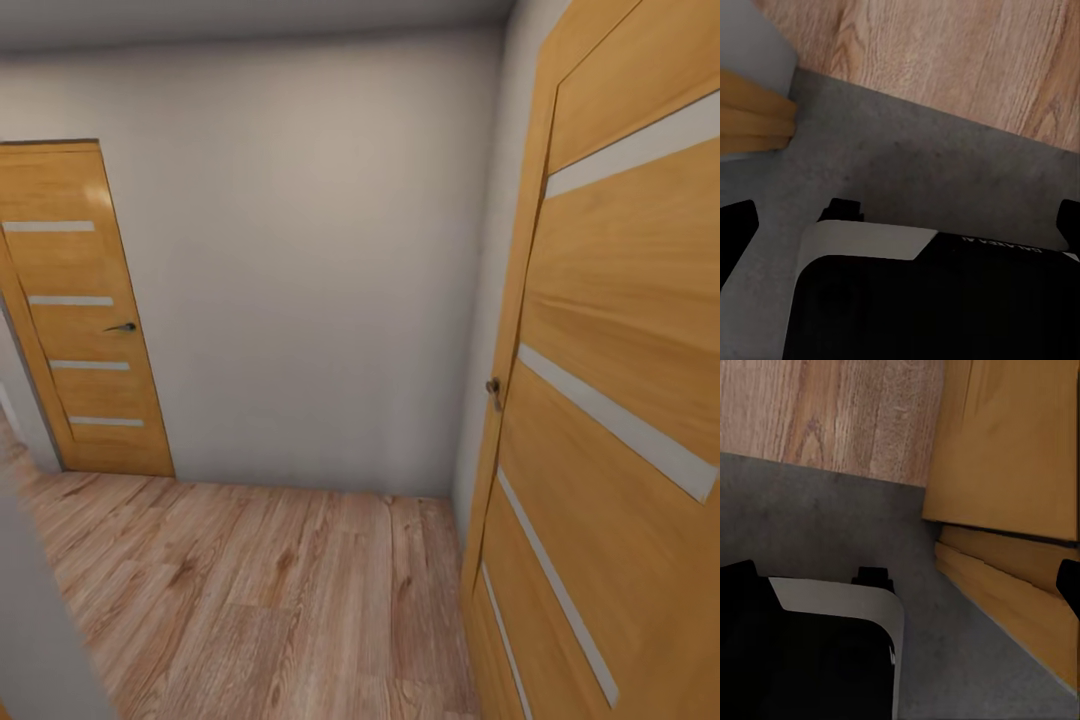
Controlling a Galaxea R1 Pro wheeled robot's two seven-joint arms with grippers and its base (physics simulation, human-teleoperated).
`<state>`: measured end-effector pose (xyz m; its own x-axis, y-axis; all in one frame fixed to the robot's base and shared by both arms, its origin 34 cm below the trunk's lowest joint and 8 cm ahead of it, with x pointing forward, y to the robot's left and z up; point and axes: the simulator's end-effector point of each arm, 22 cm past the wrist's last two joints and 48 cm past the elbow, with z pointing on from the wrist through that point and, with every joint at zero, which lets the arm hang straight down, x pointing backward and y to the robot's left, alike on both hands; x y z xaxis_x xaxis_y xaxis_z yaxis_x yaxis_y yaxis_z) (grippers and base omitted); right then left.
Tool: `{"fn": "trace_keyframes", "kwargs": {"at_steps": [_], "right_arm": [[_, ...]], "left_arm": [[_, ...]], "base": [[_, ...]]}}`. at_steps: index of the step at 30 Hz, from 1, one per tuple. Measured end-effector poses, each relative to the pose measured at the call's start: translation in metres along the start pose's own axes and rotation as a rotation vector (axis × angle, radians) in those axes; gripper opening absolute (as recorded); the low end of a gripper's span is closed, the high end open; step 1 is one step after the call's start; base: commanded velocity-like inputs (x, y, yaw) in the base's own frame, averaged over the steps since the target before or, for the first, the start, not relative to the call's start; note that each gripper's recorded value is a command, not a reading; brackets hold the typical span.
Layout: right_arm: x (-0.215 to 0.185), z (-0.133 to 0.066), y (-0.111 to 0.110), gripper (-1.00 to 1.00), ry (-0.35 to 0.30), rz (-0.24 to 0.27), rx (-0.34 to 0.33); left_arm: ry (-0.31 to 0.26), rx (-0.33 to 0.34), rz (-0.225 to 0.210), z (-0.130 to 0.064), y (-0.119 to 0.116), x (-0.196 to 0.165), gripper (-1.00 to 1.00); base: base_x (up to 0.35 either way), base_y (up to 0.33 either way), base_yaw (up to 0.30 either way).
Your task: Move the two storage containers from the living room to the garage. In the garage, place one container on the floor and stack the other container on top of it (either order is fine).
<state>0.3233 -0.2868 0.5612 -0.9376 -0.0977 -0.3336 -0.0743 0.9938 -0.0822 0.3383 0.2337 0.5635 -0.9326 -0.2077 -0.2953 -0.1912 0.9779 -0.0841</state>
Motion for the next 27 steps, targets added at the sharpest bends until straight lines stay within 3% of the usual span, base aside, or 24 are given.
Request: {"fn": "trace_keyframes", "kwargs": {"at_steps": [16, 27], "right_arm": [[0.0001, 0.0000, -0.0011, 1.00, 0.000, 0.001, 0.002], [0.0001, 0.0002, -0.0023, 1.00, 0.001, 0.001, 0.004]], "left_arm": [[0.000, -0.001, -0.001, 0.0000, 0.0005, 0.0000, 1.00], [0.000, -0.001, -0.001, 0.0002, 0.0005, -0.0001, 1.00]], "base": [[0.292, 0.000, 0.000], [0.053, 0.039, 0.000]]}}
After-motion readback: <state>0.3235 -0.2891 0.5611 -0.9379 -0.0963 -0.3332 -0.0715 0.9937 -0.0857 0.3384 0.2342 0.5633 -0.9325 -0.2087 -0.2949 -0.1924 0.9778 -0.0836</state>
